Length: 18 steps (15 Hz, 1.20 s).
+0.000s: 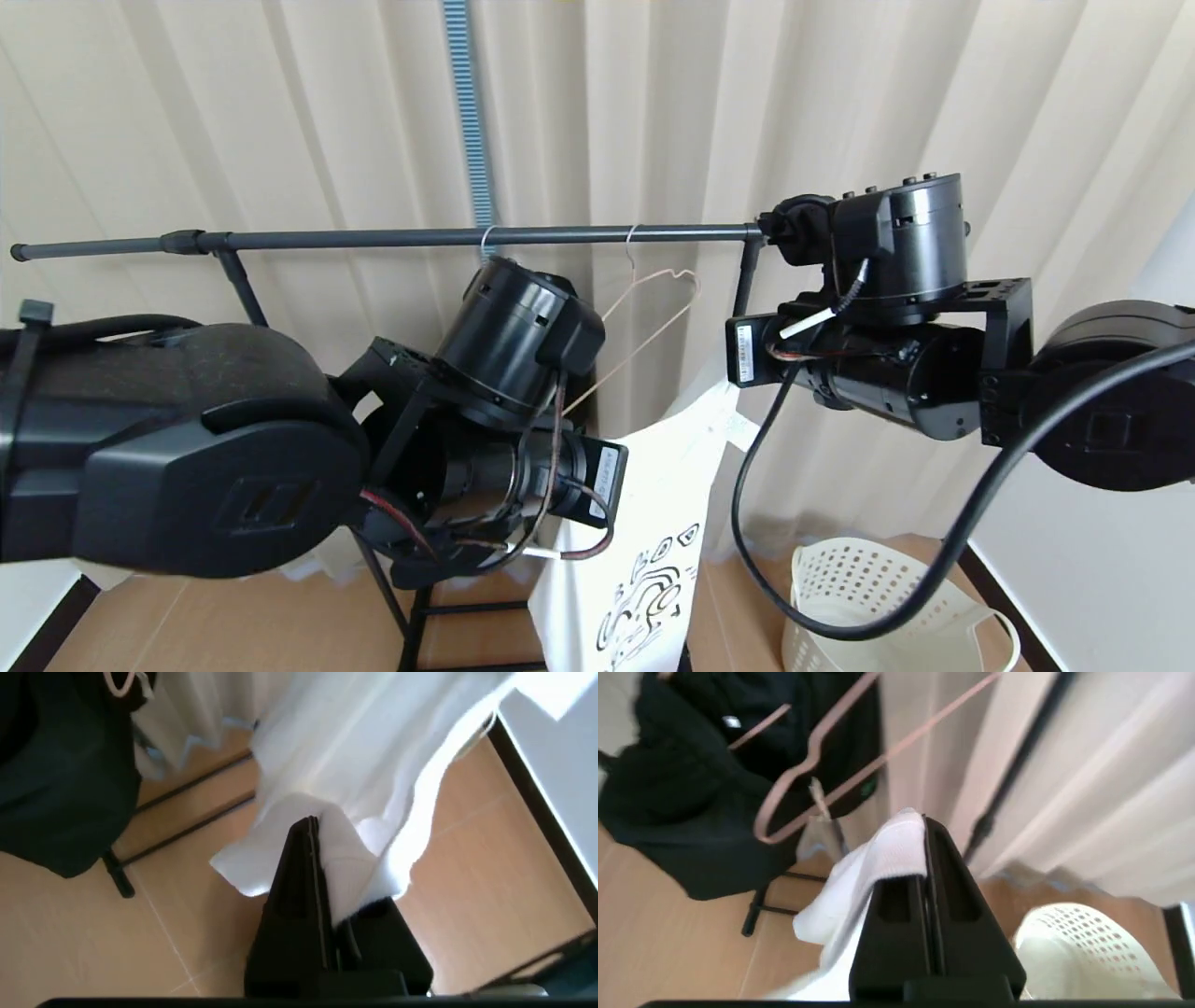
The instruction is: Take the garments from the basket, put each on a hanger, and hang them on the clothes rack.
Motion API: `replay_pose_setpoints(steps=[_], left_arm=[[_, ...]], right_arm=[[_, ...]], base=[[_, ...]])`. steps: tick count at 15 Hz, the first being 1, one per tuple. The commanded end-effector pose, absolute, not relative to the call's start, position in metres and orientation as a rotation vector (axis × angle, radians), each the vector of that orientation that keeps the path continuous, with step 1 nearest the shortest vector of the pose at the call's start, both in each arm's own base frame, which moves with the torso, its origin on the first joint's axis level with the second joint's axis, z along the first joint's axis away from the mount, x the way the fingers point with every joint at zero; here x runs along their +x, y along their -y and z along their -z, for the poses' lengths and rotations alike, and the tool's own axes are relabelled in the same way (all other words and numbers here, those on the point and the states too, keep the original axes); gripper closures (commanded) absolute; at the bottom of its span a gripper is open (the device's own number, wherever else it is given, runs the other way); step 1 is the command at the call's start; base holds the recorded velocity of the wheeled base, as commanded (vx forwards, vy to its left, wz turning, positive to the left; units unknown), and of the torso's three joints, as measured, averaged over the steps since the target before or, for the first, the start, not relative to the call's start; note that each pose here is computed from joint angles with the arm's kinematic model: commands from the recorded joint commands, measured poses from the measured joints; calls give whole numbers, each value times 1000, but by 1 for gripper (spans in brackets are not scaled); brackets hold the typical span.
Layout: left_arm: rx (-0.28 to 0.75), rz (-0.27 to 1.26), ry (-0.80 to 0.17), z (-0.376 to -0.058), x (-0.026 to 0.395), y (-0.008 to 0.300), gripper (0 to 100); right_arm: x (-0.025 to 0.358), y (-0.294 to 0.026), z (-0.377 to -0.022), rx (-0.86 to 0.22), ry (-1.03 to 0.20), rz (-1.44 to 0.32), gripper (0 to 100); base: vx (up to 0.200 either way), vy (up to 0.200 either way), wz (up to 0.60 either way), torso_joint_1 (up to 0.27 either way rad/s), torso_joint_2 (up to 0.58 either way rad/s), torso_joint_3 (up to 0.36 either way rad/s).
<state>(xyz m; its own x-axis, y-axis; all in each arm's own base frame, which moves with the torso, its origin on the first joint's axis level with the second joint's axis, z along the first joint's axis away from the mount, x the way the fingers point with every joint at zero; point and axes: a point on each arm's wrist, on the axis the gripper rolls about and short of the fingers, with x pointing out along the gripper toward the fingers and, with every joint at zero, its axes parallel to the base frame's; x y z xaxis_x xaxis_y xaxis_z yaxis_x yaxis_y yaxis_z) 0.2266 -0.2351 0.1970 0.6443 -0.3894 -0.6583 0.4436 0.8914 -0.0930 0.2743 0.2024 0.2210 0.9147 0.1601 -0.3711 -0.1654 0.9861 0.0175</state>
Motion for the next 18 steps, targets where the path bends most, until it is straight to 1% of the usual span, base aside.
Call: replay_pose_setpoints(steps=[1, 3, 5, 8, 10, 11, 15, 18], left_arm=[[60, 427, -714, -195, 246, 229, 100], [42, 377, -671, -191, 268, 229, 100], [13, 361, -629, -195, 280, 232, 100], [-42, 380, -524, -213, 290, 239, 100], [-53, 391, -487, -222, 295, 243, 100], [-66, 399, -456, -232, 296, 246, 100], [-76, 413, -424, -242, 295, 249, 100], [-68, 431, -422, -243, 289, 253, 100]], right_arm=[[257, -185, -229, -2, -368, -160, 100], [248, -178, -227, -35, -382, -161, 100], [241, -173, -220, -101, -399, -169, 100], [234, -168, -208, -169, -434, -177, 100], [233, -167, -200, -222, -454, -184, 100], [232, -166, -195, -246, -469, -187, 100], [231, -166, -187, -298, -494, -196, 100], [231, -165, -188, -296, -485, -197, 100]], base=[[0, 0, 0, 0, 0, 0], [0, 0, 0, 0, 0, 0], [0, 0, 0, 0, 0, 0], [0, 0, 0, 0, 0, 0], [0, 0, 0, 0, 0, 0], [0, 0, 0, 0, 0, 0], [0, 0, 0, 0, 0, 0], [0, 0, 0, 0, 0, 0]])
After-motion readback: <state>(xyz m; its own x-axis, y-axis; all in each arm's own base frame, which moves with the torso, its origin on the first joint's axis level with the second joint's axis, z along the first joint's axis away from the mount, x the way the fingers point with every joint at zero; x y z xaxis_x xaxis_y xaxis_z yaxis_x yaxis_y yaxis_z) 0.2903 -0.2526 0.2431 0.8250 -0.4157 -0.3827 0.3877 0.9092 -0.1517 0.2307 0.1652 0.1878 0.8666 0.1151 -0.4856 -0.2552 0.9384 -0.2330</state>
